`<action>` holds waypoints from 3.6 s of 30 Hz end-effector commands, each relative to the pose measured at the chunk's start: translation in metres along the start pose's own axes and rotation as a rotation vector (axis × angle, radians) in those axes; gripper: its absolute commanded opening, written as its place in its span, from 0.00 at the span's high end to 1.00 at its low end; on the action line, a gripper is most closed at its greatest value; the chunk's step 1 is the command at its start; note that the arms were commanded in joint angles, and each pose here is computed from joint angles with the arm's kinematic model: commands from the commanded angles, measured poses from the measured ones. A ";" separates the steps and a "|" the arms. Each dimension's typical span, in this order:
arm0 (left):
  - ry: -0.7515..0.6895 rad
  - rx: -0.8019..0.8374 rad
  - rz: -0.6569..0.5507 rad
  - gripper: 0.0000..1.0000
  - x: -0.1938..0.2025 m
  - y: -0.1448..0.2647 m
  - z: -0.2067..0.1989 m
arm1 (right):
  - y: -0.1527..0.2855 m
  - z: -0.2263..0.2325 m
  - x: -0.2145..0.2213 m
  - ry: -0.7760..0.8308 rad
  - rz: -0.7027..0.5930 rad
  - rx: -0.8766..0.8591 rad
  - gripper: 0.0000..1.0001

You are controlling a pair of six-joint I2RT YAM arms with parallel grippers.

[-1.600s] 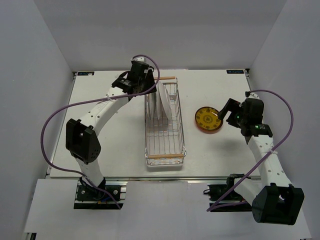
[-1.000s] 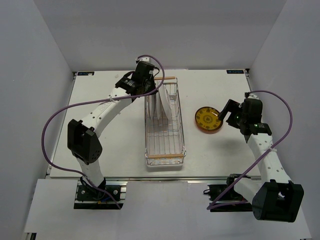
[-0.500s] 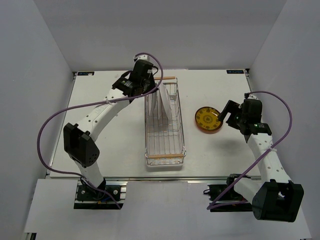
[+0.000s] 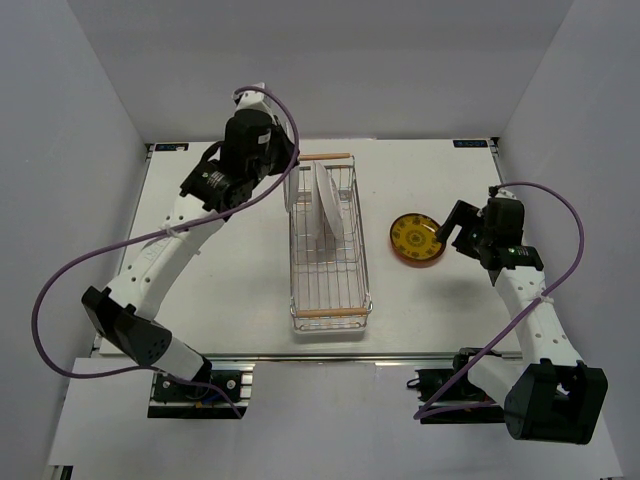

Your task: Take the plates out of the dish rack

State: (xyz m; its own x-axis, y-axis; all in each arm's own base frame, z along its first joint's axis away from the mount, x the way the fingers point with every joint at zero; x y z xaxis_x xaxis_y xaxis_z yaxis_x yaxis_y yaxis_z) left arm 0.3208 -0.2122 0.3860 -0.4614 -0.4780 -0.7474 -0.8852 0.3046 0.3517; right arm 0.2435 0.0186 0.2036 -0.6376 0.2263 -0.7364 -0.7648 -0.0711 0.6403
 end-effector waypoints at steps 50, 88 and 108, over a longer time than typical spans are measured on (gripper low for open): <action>-0.376 -0.730 0.119 0.64 0.104 -0.093 0.230 | -0.003 -0.008 0.001 0.007 -0.006 0.062 0.11; -0.256 0.306 0.289 0.02 0.059 0.001 0.071 | 0.002 -0.005 0.000 0.011 -0.016 0.044 0.11; -0.325 0.099 0.326 0.13 0.082 -0.044 0.063 | 0.000 -0.006 0.002 0.016 -0.005 0.044 0.11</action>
State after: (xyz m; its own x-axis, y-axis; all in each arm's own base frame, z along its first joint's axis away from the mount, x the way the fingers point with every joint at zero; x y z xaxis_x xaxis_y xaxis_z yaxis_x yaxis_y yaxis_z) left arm 0.3239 -0.2070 0.2556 -0.6995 -0.0657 -0.7116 -0.6454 0.4856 0.5896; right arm 0.2422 0.0141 0.2044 -0.6289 0.2196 -0.7458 -0.7681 -0.0268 0.6398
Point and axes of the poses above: each gripper's point midway between its finger pads, its own y axis back along the fingers, its own z axis along the line the jaws close on, x = y × z, the point moved 8 cm from there along y, back along the fingers, and after that the axes turned 9 degrees about y, right-handed, at the moved point
